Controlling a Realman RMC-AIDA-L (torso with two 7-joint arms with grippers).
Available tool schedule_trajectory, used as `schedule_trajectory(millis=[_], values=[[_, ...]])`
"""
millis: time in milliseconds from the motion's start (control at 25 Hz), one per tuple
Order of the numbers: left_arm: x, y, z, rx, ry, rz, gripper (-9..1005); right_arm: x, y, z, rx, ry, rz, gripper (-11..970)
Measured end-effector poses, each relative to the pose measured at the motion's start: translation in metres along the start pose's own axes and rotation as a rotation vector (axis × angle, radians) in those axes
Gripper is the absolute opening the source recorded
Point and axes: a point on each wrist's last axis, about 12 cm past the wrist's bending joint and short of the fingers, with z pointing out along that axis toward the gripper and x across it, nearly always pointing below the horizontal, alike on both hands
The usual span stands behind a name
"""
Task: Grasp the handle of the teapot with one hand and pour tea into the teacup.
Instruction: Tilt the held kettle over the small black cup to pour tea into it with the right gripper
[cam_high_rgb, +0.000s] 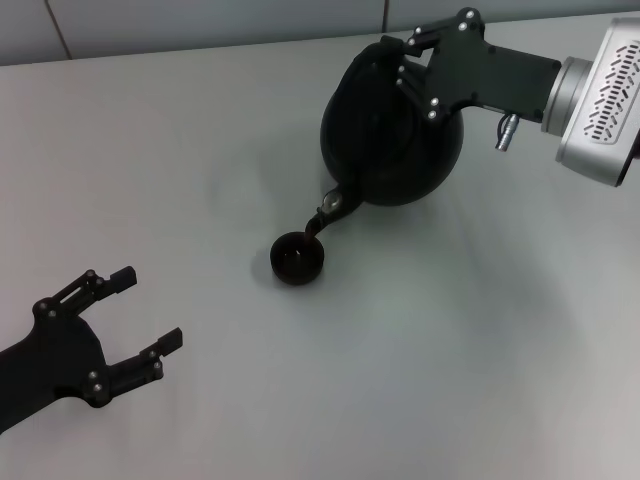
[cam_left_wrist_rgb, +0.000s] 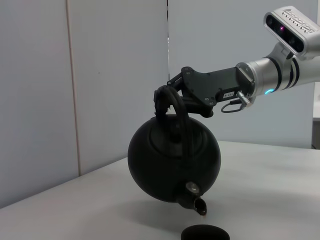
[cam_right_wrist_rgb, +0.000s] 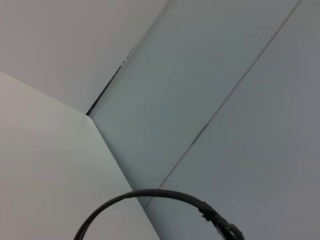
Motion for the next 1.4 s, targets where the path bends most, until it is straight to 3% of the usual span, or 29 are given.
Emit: schedule_trajectory(millis=[640,1040,1120,1160,1200,1280,1320,1400], values=[[0.000,0.000,0.000,-0.002,0.002,-0.001,862,-0.007,-0.003,0.009,-0.019,-0.020,-0.028,77],[0.001,-0.001,-0.001,-0.004,0.003,-0.004,863,-0.001,0.001,-0.003,0.031,-0.016,0.183,77],[0.001,-0.001,-0.001,-0.004,0.003,-0.005,863,0.003,0.003,-0.010,0.078,-0.019,0.301,79],[0.001,-0.001,-0.001,-0.004,0.003,-0.005,863,0.003,0.003,-0.010,0.078,-0.019,0.301,81],[0.001,-0.001,-0.001,-0.004,0.003,-0.005,863,0.005,0.002,-0.015,0.127,-0.032,0.400,83],[0.001,-0.001,-0.001,-0.004,0.003,-0.005,863,0.006,0.002,-0.018,0.150,-0.038,0.445,88],[0.001,-0.001,-0.001,-0.003,0.001,-0.005,863,0.009,0.002,-0.025,0.205,-0.054,0.539,90],[0.001,-0.001,-0.001,-0.003,0.001,-0.005,863,0.011,0.003,-0.029,0.233,-0.062,0.579,94]])
